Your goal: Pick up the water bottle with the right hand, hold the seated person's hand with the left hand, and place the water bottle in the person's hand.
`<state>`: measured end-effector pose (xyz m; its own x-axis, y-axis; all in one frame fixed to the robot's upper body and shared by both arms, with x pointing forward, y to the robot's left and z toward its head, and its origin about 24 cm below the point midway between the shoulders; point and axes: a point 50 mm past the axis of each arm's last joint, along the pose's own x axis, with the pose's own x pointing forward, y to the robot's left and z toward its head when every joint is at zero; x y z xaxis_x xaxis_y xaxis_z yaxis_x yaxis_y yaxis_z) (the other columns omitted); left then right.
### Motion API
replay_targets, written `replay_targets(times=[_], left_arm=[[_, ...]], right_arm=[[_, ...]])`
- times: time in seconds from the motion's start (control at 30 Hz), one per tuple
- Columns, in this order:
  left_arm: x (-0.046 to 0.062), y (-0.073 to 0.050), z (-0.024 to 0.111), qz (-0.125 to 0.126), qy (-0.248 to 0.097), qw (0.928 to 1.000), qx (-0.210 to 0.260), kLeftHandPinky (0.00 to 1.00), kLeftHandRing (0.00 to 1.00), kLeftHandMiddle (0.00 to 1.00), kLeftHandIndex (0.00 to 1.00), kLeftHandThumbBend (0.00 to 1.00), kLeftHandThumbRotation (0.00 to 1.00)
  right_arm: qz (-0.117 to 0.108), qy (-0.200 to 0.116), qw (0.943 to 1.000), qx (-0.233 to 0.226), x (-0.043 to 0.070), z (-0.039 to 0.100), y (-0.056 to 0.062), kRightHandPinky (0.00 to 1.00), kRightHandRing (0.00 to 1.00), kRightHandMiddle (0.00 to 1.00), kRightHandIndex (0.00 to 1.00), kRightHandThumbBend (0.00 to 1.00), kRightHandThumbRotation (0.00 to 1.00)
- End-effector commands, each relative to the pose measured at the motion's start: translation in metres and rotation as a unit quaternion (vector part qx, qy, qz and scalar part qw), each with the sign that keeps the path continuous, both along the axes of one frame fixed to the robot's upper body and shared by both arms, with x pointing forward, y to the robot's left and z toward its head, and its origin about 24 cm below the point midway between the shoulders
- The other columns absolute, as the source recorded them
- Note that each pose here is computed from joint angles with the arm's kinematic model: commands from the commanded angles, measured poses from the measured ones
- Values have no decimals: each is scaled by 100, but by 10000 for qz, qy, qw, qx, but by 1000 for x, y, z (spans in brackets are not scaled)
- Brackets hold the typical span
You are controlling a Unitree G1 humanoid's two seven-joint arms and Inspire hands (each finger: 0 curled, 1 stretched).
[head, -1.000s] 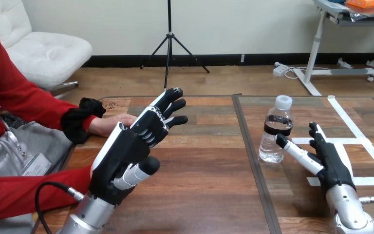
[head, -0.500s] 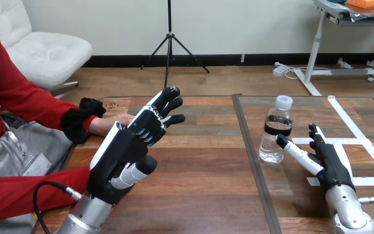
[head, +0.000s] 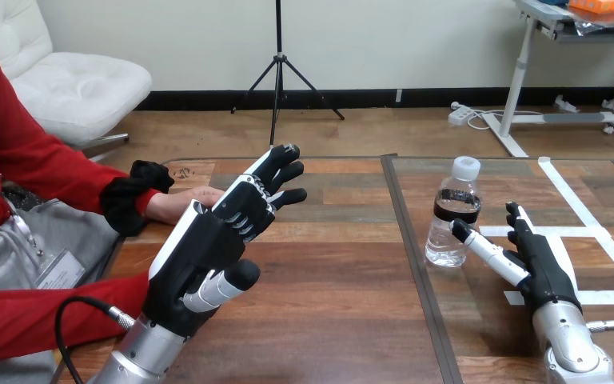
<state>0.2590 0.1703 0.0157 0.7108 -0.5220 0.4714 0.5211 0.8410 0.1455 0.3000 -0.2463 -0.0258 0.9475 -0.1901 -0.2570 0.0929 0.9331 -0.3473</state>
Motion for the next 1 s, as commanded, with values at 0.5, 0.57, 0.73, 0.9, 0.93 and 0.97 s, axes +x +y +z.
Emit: replay_targets(times=[0.5, 0.57, 0.73, 0.9, 0.93, 0.97], left_arm=[[2, 8, 12, 125, -347, 9993, -60, 86, 94, 96, 93, 100, 75], [2, 9, 12, 132, -348, 9993, -52, 86, 93, 96, 93, 100, 75], [1, 9, 12, 146, -354, 9993, -45, 86, 93, 95, 93, 100, 75], [0, 9, 12, 165, -411, 9990, -44, 85, 93, 95, 93, 100, 75], [0, 9, 12, 162, -417, 9990, -49, 85, 93, 95, 93, 100, 75], [0, 9, 11, 165, -399, 9991, -47, 85, 93, 95, 93, 100, 75]], right_arm=[[222, -379, 9989, -136, 30, 27, 17, 99, 100, 100, 100, 100, 61], [228, -397, 9988, -150, 30, 28, 18, 98, 100, 100, 100, 100, 60], [242, -447, 9986, -173, 32, 30, 20, 98, 100, 100, 100, 100, 60], [275, -488, 9984, -105, 35, 33, 23, 99, 100, 100, 100, 100, 57], [279, -494, 9983, -91, 35, 33, 23, 99, 100, 100, 100, 100, 57], [288, -530, 9982, -39, 36, 34, 23, 99, 100, 100, 100, 100, 57]])
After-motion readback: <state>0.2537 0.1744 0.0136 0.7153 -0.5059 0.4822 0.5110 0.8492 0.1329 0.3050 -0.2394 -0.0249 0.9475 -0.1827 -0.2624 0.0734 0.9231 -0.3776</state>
